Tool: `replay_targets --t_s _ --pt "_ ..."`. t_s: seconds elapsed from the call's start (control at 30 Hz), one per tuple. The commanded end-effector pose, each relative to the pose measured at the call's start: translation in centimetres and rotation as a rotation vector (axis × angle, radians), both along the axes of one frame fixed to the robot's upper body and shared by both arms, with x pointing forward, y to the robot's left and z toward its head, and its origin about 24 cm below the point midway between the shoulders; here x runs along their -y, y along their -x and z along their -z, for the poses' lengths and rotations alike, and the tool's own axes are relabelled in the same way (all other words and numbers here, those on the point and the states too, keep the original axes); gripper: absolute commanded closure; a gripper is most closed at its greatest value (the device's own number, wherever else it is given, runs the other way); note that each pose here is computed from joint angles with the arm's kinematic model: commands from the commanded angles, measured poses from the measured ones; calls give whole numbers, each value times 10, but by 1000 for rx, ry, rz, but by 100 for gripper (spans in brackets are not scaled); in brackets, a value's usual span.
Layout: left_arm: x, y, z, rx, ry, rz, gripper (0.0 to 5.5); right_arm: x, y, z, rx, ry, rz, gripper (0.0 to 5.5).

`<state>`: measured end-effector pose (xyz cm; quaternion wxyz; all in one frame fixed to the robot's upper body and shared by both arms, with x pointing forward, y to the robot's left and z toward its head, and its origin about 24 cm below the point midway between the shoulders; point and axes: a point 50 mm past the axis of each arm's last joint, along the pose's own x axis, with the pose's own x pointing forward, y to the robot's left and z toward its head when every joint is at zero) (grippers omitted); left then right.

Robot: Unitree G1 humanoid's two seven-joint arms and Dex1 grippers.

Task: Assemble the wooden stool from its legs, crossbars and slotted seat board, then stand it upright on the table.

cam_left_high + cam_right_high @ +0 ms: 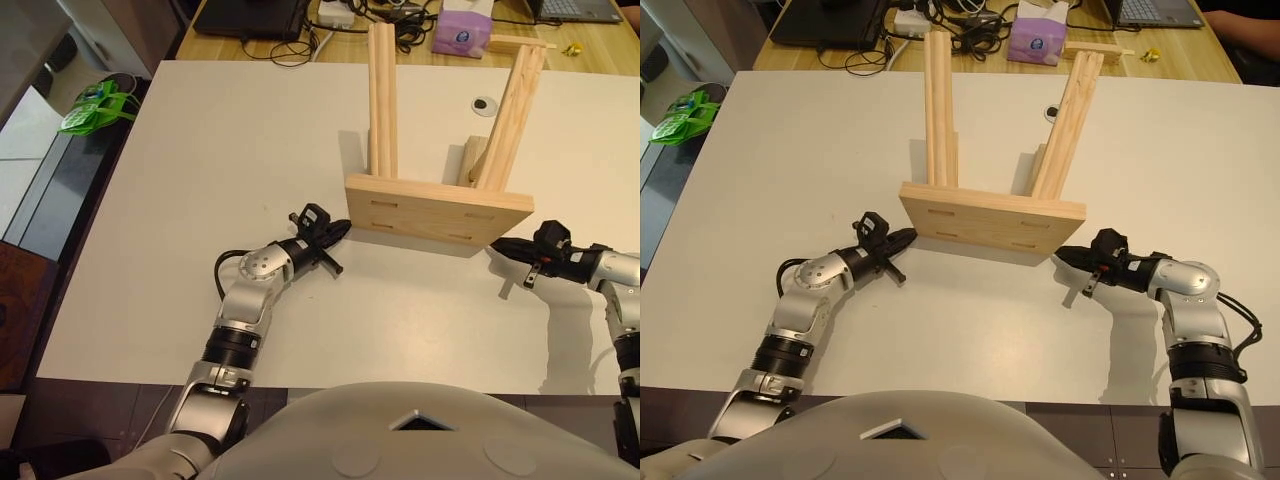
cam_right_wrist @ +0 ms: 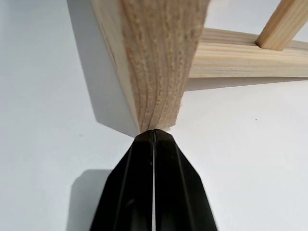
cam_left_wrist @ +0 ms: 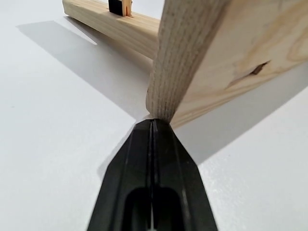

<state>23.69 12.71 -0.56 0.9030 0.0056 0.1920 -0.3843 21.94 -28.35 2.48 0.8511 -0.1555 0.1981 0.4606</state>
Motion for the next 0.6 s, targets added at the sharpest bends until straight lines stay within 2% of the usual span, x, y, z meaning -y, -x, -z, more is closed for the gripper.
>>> replay_targets --t_s 0.03,0.6 --pt "10 10 -4 -39 23 80 546 -4 -8 -22 55 -89 -18 550" --pt "10 3 -53 60 78 85 546 -14 0 -39 39 -153 -50 550"
